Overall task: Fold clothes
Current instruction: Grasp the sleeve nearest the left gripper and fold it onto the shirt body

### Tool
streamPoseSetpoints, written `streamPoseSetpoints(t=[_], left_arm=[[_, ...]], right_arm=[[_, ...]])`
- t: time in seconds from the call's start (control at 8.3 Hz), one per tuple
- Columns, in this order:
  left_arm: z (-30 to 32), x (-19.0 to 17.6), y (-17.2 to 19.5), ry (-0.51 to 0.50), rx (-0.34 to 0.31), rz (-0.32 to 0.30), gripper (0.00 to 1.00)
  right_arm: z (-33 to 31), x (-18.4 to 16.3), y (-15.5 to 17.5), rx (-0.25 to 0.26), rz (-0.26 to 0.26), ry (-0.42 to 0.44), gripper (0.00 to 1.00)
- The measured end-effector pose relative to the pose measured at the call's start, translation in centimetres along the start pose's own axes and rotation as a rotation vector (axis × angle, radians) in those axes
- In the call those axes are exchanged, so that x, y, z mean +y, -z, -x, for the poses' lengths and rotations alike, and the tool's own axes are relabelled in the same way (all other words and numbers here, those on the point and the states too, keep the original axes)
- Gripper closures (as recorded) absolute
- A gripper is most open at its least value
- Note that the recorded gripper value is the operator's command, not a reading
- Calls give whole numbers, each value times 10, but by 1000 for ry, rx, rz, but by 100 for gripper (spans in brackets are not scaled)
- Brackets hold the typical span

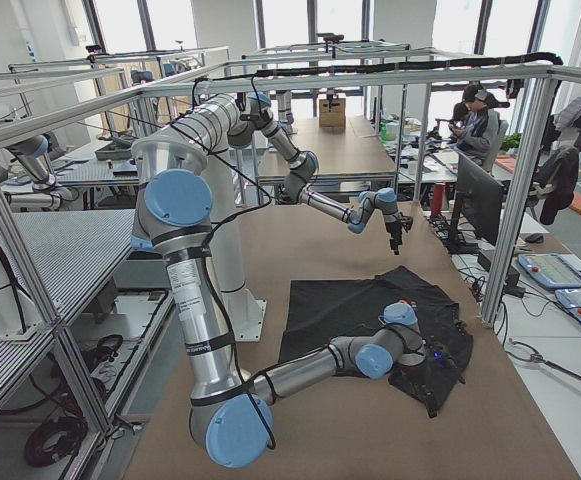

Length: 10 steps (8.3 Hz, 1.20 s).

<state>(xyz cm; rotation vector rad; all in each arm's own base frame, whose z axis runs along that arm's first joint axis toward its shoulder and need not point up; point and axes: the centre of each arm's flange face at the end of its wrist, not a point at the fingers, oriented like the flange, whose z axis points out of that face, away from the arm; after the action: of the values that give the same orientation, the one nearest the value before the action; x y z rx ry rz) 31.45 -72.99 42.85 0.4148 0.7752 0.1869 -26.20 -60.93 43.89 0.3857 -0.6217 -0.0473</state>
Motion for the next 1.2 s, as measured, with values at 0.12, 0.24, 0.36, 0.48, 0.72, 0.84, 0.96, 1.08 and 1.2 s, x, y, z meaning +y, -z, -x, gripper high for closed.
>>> streamPoseSetpoints(t=[0.12,0.24,0.36,0.48,0.72,0.84,0.96,1.08,1.2], left_arm=[[-19,-10,-8,14,13,5,1],[-27,-15,-15,23,17,12,1],[-27,-15,-22,31,15,22,1],[-22,-12,-29,39,10,30,7],[-12,-4,-37,45,5,34,32],[-10,-2,-39,53,5,35,38],[-12,0,-41,57,6,37,42],[-12,2,-43,59,6,40,43],[-13,3,-44,60,7,42,46]], right_arm=[[6,2,-3,-1,4,6,6],[10,5,-6,1,6,12,6],[12,6,-9,4,8,16,6],[14,7,-10,6,9,18,6],[16,9,-12,5,11,22,6],[17,9,-12,5,12,23,6],[18,10,-12,4,12,24,6],[18,10,-13,4,12,25,6],[18,10,-13,4,13,25,6]])
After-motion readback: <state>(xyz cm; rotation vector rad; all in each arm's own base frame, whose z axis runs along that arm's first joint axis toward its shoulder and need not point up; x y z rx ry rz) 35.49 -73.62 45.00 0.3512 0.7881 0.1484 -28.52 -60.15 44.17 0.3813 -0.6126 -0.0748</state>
